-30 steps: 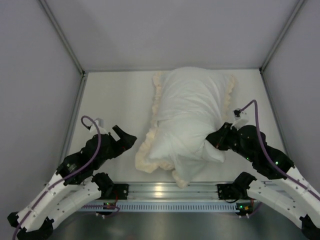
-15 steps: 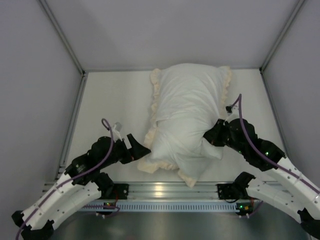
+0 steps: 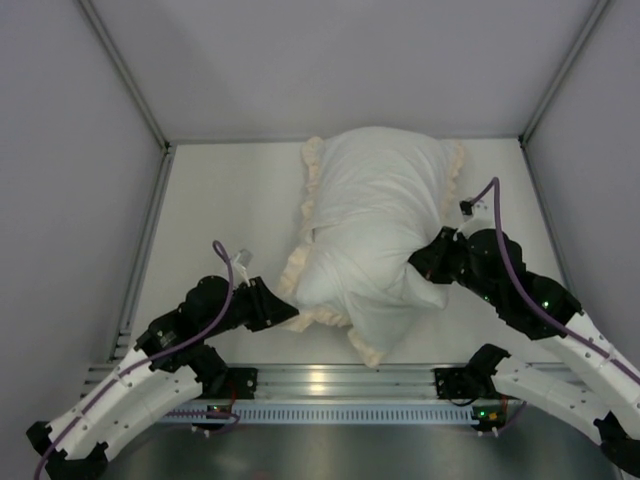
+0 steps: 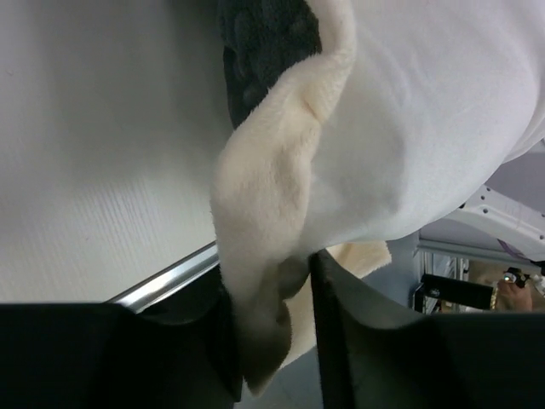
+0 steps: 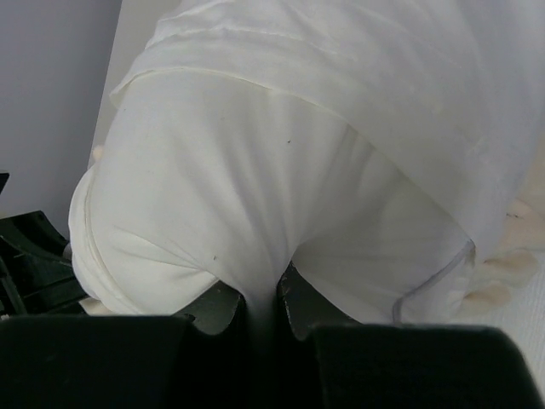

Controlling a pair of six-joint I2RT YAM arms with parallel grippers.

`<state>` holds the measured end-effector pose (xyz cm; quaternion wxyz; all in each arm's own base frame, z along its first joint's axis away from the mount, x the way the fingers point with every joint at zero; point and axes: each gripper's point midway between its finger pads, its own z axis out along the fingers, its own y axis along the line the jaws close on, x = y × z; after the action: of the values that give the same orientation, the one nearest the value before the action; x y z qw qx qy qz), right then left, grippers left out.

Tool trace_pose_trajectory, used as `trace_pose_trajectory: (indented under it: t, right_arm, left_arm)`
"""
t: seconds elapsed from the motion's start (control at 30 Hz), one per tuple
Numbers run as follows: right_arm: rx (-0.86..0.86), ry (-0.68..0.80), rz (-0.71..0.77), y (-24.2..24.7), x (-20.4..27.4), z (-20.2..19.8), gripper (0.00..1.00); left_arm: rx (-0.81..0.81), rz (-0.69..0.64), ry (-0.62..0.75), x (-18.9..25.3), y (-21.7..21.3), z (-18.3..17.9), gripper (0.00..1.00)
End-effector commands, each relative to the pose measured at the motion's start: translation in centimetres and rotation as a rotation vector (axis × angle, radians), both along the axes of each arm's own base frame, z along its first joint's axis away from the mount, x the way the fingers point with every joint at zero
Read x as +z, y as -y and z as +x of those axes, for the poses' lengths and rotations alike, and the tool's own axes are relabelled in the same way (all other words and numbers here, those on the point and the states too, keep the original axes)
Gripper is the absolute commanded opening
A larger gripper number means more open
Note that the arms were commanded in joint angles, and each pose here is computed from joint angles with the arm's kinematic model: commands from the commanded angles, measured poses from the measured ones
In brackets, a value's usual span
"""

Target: Remove the pillowcase from the pillow

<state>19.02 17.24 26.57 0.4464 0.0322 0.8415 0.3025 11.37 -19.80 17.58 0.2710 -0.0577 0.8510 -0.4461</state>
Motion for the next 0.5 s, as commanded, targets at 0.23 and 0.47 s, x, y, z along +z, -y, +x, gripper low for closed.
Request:
trace_pose_trajectory:
  t: [0.23, 0.47]
  right_arm:
    - [-0.103, 0.209, 0.156, 1.9, 8.1, 0.9, 0.0]
    - [-0.426, 0.402, 0.038, 9.9, 17.3, 1.8, 0.0]
  left_arm:
    - [0.294, 0.062, 0.018, -0.5, -3.9, 2.9, 0.0]
    - [0.427, 0.182, -0.1, -4.8, -7.6, 1.5, 0.0]
